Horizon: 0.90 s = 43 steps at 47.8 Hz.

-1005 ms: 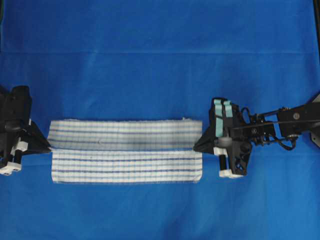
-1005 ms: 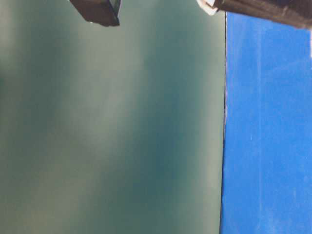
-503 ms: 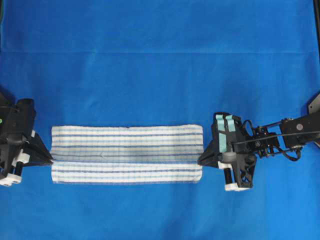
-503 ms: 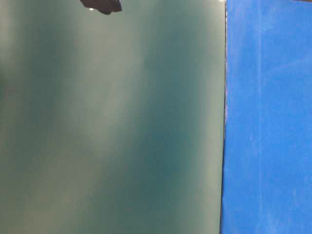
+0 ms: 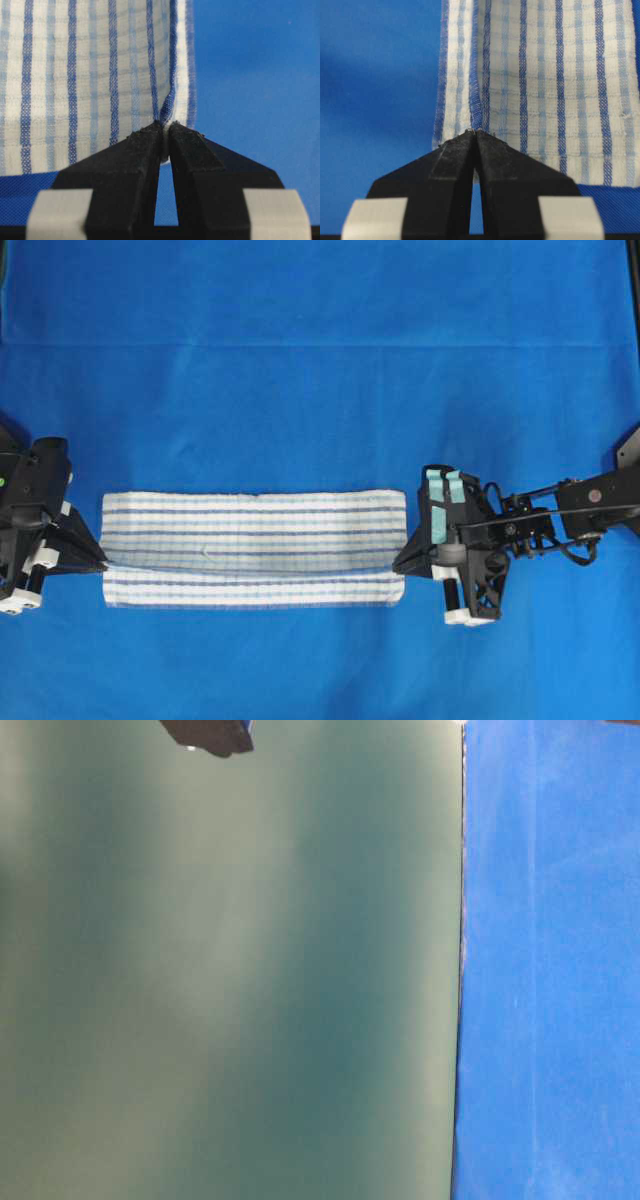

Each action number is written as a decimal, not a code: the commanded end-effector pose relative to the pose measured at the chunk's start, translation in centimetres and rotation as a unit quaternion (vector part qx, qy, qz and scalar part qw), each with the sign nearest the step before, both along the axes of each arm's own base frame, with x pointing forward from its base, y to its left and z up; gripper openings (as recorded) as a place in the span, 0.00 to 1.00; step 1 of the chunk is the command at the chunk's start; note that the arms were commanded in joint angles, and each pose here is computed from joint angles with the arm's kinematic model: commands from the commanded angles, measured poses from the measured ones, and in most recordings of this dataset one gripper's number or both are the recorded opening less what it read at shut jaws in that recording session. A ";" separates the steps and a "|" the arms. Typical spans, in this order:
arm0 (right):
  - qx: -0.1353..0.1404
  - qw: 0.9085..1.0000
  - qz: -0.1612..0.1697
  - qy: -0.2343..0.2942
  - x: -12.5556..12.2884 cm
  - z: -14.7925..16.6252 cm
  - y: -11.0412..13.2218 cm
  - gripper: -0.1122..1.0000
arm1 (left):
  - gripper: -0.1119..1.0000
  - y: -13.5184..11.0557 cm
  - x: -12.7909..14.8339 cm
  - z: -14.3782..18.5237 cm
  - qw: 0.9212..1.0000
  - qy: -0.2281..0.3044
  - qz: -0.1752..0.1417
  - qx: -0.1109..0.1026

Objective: Fold the blue towel.
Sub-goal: 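Release the folded edge and open both grippers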

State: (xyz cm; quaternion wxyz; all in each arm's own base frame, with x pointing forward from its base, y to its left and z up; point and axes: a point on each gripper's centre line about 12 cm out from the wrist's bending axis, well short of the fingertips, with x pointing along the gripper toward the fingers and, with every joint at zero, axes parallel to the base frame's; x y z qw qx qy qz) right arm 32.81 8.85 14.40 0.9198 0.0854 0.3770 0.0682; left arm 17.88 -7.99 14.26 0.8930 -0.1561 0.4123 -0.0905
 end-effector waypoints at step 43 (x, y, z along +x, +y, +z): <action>-0.008 0.995 -0.103 -0.006 1.0 0.4 -7.5 0.65 | 0.68 4.7 1.4 1.2 0.996 -0.031 0.069 0.053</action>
